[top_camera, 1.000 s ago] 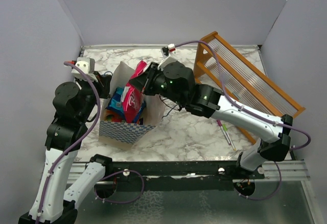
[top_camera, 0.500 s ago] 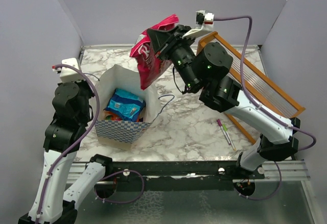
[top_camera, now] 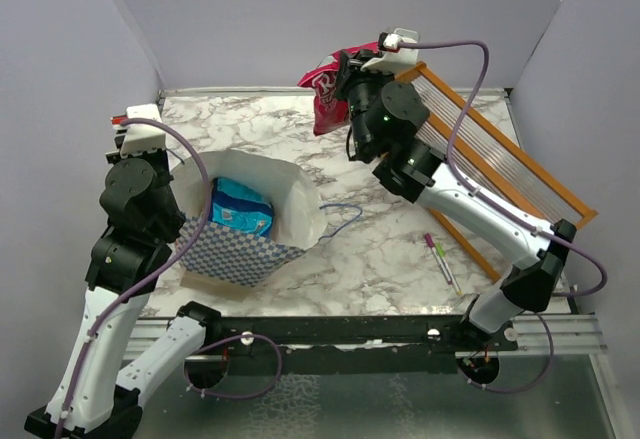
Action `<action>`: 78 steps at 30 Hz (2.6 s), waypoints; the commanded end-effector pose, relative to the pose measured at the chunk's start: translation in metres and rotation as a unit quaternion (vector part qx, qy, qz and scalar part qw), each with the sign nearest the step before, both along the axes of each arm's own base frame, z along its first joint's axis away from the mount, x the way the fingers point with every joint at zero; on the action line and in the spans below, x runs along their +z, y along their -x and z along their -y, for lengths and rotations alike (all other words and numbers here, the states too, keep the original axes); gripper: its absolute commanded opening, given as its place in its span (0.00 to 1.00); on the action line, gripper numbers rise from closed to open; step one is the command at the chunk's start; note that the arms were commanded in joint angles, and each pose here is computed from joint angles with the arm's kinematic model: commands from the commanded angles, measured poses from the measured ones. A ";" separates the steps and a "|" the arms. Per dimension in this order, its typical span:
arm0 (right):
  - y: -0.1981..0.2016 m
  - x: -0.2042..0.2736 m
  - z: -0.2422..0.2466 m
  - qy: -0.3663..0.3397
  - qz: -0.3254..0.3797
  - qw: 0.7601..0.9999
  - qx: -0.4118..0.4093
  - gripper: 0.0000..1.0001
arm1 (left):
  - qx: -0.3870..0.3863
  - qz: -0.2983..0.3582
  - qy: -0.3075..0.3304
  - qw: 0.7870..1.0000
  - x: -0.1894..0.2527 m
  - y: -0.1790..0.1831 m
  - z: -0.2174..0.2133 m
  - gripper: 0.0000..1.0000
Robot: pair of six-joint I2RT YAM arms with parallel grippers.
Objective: Take the snacks out of the paper bag
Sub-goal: Place the snack at the center of the board, then take out the snack from the paper bag.
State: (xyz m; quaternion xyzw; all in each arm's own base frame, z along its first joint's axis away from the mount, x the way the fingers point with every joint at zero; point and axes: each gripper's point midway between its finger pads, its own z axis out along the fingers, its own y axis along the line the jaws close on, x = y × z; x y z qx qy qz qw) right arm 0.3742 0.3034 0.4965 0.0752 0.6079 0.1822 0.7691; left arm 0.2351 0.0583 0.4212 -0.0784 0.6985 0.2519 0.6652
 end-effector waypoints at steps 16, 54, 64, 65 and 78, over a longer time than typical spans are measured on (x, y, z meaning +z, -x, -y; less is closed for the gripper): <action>-0.182 -0.133 -0.085 -0.086 -0.131 0.980 0.124 0.01 | -0.131 0.076 0.021 0.988 0.056 0.007 0.039 0.00; 0.010 -0.311 -0.002 0.183 -0.346 0.886 0.249 0.72 | -0.383 0.057 0.113 0.915 -0.004 0.049 0.119 0.00; 0.147 -0.224 -0.085 0.203 -0.208 0.847 0.446 0.81 | -0.385 0.054 0.129 0.912 -0.012 0.043 0.124 0.00; 0.166 -0.218 -0.101 0.193 -0.197 0.841 0.466 0.81 | -0.383 0.054 0.129 0.913 -0.011 0.042 0.124 0.00; 0.228 -0.237 -0.219 0.102 -0.245 0.876 0.403 0.80 | -0.385 0.047 0.149 0.910 -0.006 0.043 0.126 0.00</action>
